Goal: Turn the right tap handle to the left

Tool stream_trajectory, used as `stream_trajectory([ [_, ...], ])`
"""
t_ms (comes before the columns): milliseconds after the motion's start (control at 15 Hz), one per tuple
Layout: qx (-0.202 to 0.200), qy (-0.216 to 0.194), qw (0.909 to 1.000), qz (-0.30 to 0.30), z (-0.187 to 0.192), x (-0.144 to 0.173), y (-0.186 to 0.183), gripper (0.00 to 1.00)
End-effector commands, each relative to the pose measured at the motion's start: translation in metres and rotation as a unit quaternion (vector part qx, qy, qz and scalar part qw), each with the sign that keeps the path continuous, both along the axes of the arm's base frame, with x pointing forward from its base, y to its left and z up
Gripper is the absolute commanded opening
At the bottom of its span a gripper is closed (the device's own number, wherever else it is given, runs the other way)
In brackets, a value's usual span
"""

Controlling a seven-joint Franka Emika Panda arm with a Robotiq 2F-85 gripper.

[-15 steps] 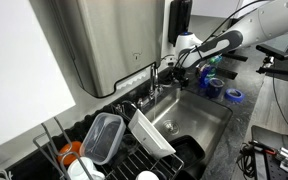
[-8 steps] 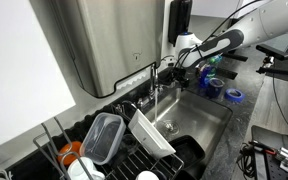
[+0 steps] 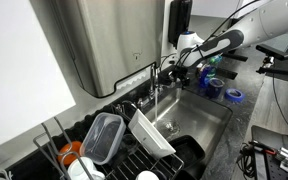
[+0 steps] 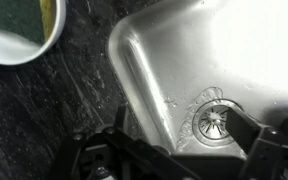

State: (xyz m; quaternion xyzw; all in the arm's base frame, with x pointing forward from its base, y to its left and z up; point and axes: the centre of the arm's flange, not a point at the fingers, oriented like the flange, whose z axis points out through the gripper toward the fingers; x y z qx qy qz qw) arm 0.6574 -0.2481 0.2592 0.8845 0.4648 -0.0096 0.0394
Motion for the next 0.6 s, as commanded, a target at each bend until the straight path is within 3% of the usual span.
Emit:
stream_trajectory([
  [0, -0.012, -0.009, 0.9984, -0.055, 0.016, -0.017, -0.007, 1.00],
  [533, -0.021, -0.028, 0.9916, -0.125, 0.064, -0.051, -0.006, 1.00],
])
